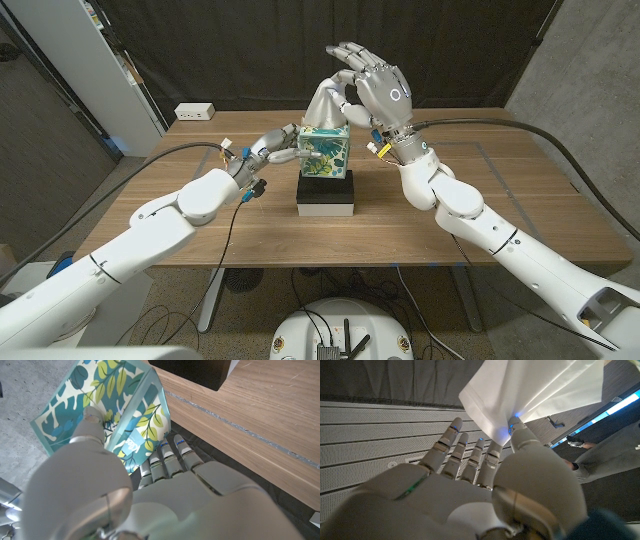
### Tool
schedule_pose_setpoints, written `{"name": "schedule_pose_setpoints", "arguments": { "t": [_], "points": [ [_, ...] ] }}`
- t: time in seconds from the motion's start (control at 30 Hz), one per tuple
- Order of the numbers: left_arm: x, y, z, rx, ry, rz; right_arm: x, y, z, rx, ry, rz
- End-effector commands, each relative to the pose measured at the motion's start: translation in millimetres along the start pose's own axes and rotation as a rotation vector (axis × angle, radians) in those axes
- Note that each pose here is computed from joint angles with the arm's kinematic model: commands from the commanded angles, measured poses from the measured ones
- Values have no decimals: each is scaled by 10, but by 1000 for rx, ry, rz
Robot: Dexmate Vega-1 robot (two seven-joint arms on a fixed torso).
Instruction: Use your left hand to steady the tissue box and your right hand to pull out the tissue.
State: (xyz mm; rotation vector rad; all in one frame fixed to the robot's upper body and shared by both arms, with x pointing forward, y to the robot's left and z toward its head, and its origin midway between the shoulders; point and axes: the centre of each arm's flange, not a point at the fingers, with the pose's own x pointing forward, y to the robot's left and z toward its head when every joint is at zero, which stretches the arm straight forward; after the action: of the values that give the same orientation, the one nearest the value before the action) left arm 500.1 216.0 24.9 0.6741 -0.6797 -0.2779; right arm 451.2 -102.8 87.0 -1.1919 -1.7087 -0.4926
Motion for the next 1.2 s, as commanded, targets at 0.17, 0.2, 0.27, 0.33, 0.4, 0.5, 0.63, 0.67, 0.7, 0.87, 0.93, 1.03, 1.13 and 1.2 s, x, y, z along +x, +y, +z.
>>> {"name": "schedule_pose_setpoints", "arguments": {
  "t": [0.17,0.2,0.27,0.33,0.4,0.5,0.63,0.67,0.7,0.87,0.93,1.03,1.13,1.2],
  "points": [
    [81,0,-3,1,3,-9,114,-27,-113,-16,15,-70],
    [84,-1,-2,0,2,-8,122,-29,-118,-19,15,-74],
    [91,-3,0,2,3,-9,134,-35,-128,-19,17,-82],
    [96,-3,1,2,3,-11,146,-39,-139,-21,21,-87],
    [100,-1,3,1,3,-11,157,-42,-153,-21,26,-96],
    [104,1,5,0,3,-13,170,-47,-171,-25,30,-104],
    [109,6,8,0,4,-15,195,-59,-197,-26,40,-120],
    [110,7,10,1,4,-15,203,-63,-205,-23,44,-123],
    [109,8,11,2,4,-17,211,-67,-213,-25,47,-130],
    [94,13,12,1,6,-20,241,-91,-235,-20,56,-158],
    [81,20,15,5,6,-18,252,-103,-234,-21,58,-168],
    [66,36,20,10,4,-20,265,-117,-226,-24,59,-186],
    [55,46,20,12,2,-25,274,-126,-222,-25,66,-204],
    [47,49,20,13,-1,-28,277,-132,-220,-26,71,-209]
  ]
}}
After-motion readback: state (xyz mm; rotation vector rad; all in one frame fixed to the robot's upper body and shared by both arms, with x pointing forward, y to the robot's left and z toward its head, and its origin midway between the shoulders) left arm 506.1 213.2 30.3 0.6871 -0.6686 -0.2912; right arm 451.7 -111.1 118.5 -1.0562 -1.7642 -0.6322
